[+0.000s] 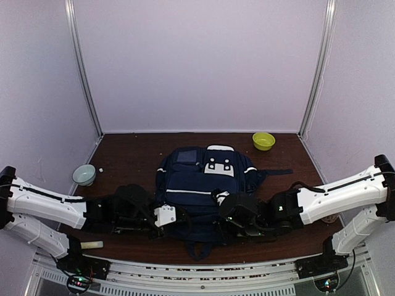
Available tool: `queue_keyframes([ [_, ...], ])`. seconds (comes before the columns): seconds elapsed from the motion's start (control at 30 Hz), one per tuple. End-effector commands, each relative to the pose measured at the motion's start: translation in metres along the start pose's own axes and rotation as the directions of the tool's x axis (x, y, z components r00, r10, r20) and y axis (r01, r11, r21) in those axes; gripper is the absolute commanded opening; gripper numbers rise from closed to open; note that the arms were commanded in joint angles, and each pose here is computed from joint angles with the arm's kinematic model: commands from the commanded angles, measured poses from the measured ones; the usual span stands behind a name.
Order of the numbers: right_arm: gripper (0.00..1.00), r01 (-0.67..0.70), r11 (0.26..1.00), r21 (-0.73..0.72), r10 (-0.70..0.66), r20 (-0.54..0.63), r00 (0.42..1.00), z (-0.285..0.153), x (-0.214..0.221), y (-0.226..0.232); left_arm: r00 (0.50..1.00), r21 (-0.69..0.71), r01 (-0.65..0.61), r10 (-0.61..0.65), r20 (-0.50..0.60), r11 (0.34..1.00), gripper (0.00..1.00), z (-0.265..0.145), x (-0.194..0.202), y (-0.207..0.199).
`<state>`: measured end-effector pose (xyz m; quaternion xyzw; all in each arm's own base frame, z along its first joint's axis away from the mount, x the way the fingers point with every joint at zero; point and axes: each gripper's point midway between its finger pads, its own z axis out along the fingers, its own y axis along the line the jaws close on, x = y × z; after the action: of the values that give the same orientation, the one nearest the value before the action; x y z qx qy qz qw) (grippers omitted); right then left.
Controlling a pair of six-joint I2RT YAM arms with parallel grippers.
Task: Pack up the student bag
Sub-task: Zip the student bag into the largest pocket of the bag.
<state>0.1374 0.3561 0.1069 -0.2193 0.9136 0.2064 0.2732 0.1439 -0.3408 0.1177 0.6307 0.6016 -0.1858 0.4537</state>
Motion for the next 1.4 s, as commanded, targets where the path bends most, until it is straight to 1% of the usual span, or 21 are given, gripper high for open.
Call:
queue_keyframes([
  [0.0,0.00,0.016,0.996,0.091,-0.015,-0.012,1.000,-0.005,0.001,-0.026,0.998,-0.064,0.037,-0.040,-0.050,0.997,0.00,-0.003,0.002,0.018],
  [0.03,0.00,0.016,0.996,0.086,-0.015,-0.012,1.000,-0.005,0.000,-0.024,0.997,-0.064,0.042,-0.045,-0.056,0.997,0.00,-0.003,-0.001,0.019],
  [0.1,0.00,0.017,0.997,0.071,-0.016,-0.008,1.000,-0.006,-0.002,-0.021,0.997,-0.060,0.051,-0.054,-0.053,0.997,0.07,-0.003,-0.007,0.021],
  [0.23,0.00,0.016,0.999,0.043,-0.016,-0.002,1.000,-0.008,-0.005,-0.015,0.996,-0.030,0.078,-0.079,-0.038,0.997,0.32,-0.006,-0.020,0.021],
  [0.37,0.00,0.024,0.999,0.026,-0.024,0.012,1.000,-0.010,-0.009,-0.010,0.996,0.010,0.087,-0.086,-0.029,0.996,0.50,-0.004,-0.033,0.015],
  [0.4,0.00,0.028,0.999,0.022,-0.028,0.017,0.999,-0.011,-0.011,-0.009,0.995,0.027,0.090,-0.090,-0.032,0.996,0.60,-0.001,-0.034,0.012],
  [0.43,0.00,0.032,0.999,0.019,-0.032,0.020,0.999,-0.012,-0.013,-0.008,0.995,0.041,0.094,-0.092,-0.032,0.995,0.63,0.002,-0.035,0.010],
  [0.53,0.00,0.041,0.999,0.013,-0.041,0.025,0.999,-0.014,-0.018,-0.004,0.993,0.066,0.120,-0.118,-0.026,0.991,0.64,0.012,-0.043,0.008],
  [0.6,0.00,0.044,0.999,0.009,-0.044,0.029,0.999,-0.016,-0.019,-0.003,0.991,0.101,0.134,-0.135,-0.003,0.986,0.63,0.019,-0.051,0.004],
  [0.73,0.00,0.041,0.999,0.001,-0.041,0.040,0.998,-0.020,-0.022,-0.002,0.988,0.155,0.153,-0.155,0.004,0.976,0.56,0.033,-0.057,-0.004],
  [0.8,0.00,0.034,0.999,-0.004,-0.034,0.045,0.998,-0.022,-0.023,-0.002,0.987,0.159,0.156,-0.159,0.005,0.975,0.53,0.038,-0.056,-0.005],
  [0.83,0.00,0.031,0.999,-0.008,-0.031,0.048,0.998,-0.023,-0.022,-0.002,0.987,0.156,0.158,-0.160,0.005,0.975,0.48,0.040,-0.054,-0.006],
  [0.87,0.00,0.025,1.000,-0.015,-0.024,0.053,0.998,-0.024,-0.023,-0.002,0.987,0.148,0.157,-0.159,0.003,0.976,0.37,0.042,-0.051,-0.006],
  [0.93,0.00,0.015,1.000,-0.025,-0.013,0.062,0.998,-0.026,-0.023,-0.003,0.987,0.126,0.157,-0.158,0.001,0.980,0.20,0.043,-0.047,-0.004],
  [1.0,0.00,0.008,1.000,-0.030,-0.006,0.069,0.998,-0.028,-0.024,-0.004,0.988,0.111,0.156,-0.157,0.004,0.982,0.09,0.042,-0.046,-0.002],
  [1.07,0.00,0.001,1.000,-0.030,0.001,0.076,0.997,-0.031,-0.026,-0.006,0.988,0.105,0.153,-0.154,0.000,0.983,0.00,0.040,-0.043,-0.001],
  [1.37,0.00,-0.021,1.000,-0.005,0.022,0.076,0.997,-0.033,-0.025,-0.023,0.989,0.026,0.148,-0.147,-0.010,0.989,0.00,0.020,-0.030,0.007],
])
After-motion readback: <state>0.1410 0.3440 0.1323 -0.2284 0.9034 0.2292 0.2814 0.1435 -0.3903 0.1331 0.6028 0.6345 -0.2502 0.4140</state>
